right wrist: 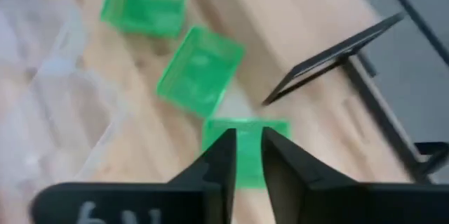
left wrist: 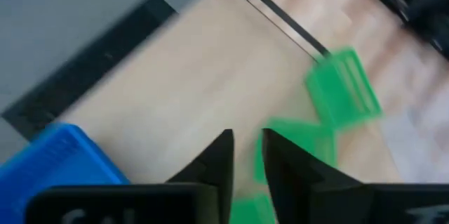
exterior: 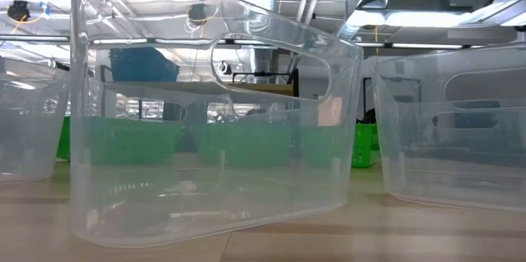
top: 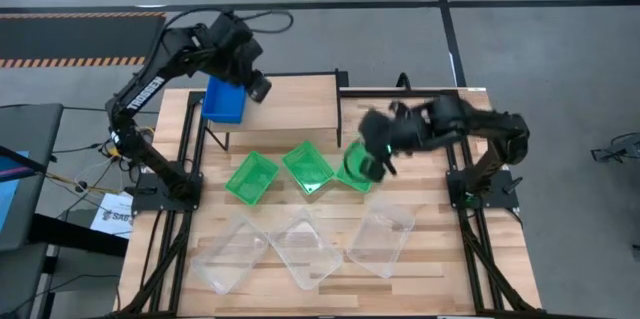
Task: Stack baskets on shelf by color
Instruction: Put the right transparent bin on the shelf
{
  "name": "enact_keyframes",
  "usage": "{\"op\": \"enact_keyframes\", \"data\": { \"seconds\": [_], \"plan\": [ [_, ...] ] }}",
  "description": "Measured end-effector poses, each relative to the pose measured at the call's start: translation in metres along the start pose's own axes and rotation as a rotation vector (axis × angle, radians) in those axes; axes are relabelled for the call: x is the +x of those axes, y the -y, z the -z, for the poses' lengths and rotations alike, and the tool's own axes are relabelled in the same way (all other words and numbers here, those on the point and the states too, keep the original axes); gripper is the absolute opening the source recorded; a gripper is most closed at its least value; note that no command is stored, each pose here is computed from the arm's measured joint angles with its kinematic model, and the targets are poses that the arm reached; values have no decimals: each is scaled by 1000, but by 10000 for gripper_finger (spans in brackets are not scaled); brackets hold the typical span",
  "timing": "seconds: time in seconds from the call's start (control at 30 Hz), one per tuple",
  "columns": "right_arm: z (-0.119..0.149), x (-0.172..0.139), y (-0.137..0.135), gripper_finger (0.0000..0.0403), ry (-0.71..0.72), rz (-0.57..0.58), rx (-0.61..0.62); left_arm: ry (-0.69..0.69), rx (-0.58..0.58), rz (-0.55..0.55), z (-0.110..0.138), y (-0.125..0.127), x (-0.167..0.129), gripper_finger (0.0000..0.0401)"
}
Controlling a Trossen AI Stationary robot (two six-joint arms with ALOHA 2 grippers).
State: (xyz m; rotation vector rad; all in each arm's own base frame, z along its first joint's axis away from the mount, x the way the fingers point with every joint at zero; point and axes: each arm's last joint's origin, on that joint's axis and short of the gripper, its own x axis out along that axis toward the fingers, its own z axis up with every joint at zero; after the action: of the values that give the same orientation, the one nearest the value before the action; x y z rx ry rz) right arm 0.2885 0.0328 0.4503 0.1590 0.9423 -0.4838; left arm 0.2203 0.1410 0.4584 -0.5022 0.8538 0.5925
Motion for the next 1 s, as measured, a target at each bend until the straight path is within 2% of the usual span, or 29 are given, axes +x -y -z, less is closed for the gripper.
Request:
{"op": "enact_keyframes", "data": {
  "seconds": [0.2,0.37,0.6,0.77,1.0],
  "plan": [
    [43,22,-37,159,-137,36,0,-114,84,101,31,30,-22,139],
    [80,46,-54,195,-273,88,80,-35,109,175,53,52,-53,171],
    [128,65,-68,224,-399,157,155,143,130,226,82,63,-99,176],
    [146,88,-71,226,-457,110,168,250,164,278,97,63,-124,176],
    [160,121,-57,226,-511,-24,156,310,203,333,106,66,-138,176]
  ]
}}
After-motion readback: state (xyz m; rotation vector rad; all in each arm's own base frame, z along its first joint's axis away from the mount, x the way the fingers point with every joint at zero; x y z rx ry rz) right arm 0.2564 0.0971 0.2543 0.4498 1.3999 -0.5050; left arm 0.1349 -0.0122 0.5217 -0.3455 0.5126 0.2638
